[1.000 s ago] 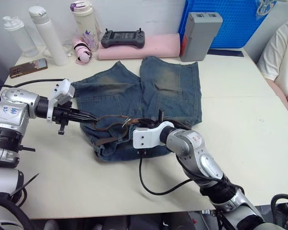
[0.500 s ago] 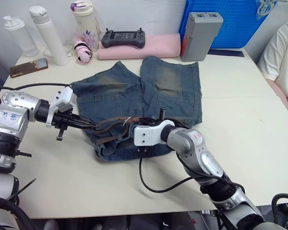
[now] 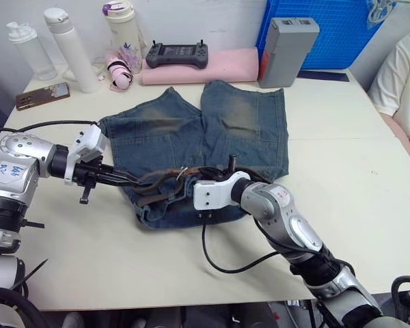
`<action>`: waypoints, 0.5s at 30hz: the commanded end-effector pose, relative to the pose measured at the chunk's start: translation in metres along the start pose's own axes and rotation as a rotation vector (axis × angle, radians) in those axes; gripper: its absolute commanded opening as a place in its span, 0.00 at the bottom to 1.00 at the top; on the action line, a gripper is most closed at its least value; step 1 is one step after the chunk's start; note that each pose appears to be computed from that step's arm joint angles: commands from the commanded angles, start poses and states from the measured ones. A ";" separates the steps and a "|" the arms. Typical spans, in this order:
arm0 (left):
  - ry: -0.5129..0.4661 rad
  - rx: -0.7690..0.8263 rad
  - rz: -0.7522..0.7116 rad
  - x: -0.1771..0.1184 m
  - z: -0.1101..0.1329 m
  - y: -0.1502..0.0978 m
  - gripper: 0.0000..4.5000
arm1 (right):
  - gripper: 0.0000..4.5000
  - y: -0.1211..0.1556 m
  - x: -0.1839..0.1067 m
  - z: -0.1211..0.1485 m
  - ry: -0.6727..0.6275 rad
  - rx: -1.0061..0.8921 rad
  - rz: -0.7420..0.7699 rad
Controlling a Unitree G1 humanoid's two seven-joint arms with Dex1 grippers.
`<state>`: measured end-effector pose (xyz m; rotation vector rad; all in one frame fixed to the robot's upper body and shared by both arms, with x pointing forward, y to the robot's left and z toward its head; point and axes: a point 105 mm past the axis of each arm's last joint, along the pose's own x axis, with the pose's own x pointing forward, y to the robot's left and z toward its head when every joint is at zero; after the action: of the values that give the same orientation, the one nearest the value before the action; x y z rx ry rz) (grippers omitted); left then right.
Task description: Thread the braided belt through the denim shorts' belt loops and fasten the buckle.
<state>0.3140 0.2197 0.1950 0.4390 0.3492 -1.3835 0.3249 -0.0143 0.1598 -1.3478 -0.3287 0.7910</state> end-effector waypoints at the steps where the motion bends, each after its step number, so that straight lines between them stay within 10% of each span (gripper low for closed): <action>1: 0.002 0.035 -0.097 -0.004 0.004 -0.009 0.00 | 0.02 -0.015 -0.004 0.008 -0.053 -0.044 -0.064; 15: 0.010 0.070 -0.140 0.013 0.003 -0.007 0.00 | 0.02 -0.020 -0.002 0.021 -0.089 -0.053 -0.077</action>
<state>0.3181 0.2076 0.1864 0.4717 0.3412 -1.4270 0.3224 -0.0098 0.1652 -1.3548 -0.3878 0.7987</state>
